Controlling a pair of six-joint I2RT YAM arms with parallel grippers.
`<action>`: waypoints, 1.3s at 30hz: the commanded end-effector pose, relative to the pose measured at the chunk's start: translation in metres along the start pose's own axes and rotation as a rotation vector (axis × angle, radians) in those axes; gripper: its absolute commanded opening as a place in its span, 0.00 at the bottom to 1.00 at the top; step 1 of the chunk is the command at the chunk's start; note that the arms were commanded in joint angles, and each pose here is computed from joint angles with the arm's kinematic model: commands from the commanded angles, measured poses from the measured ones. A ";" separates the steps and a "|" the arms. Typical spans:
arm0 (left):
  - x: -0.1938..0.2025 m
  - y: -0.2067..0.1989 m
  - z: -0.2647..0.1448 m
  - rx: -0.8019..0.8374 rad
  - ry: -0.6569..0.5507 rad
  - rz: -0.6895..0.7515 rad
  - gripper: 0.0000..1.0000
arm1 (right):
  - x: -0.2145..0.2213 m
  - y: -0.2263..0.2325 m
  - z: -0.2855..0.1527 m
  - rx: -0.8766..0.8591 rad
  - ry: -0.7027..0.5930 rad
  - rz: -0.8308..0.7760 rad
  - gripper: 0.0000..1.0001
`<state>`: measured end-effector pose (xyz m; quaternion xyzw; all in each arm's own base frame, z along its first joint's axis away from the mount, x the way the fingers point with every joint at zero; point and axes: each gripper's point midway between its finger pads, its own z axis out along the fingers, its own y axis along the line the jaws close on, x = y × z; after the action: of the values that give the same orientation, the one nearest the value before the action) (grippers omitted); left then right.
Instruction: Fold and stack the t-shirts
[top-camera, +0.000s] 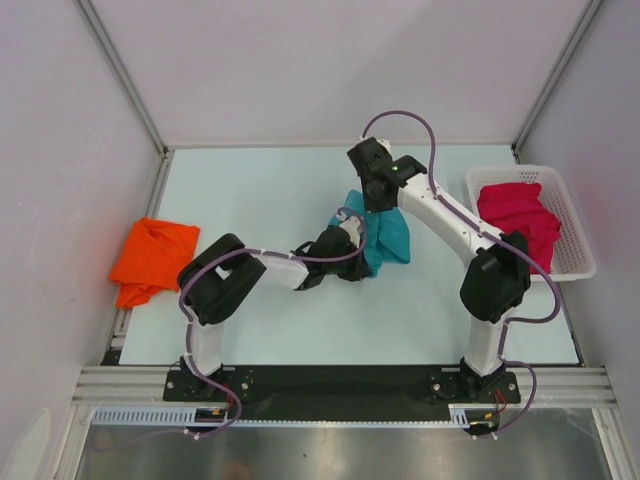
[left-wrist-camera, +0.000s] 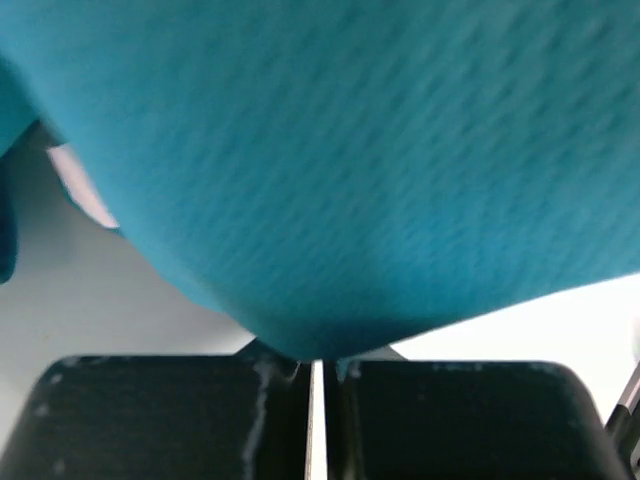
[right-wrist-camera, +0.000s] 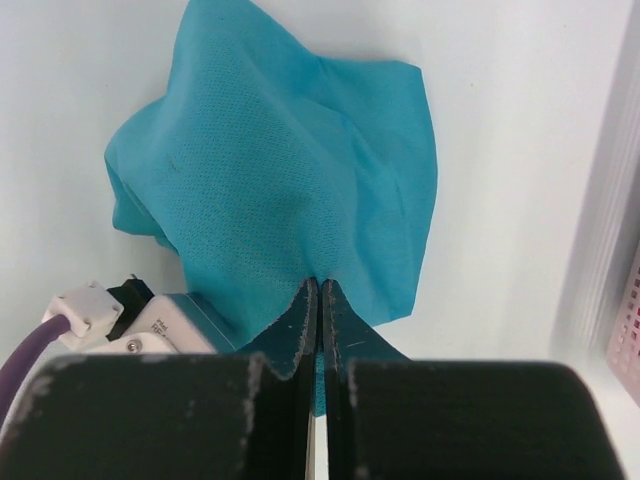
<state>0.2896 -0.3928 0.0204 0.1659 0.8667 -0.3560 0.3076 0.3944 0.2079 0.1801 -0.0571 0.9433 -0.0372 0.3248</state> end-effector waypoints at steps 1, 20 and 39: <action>-0.008 0.003 -0.016 -0.076 0.004 0.024 0.00 | -0.011 -0.015 -0.019 0.020 -0.046 0.034 0.00; -0.141 0.000 -0.301 -0.402 -0.421 0.064 0.00 | -0.018 0.001 0.006 -0.052 -0.012 0.009 0.49; -0.125 0.049 -0.272 -0.418 -0.341 -0.075 0.00 | 0.107 0.062 -0.052 -0.290 0.046 0.013 0.46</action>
<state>0.2845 -0.1801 0.2194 0.0306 0.8699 -0.1972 0.4510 0.2730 0.2535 0.1500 -0.1303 0.9491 0.0696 0.2781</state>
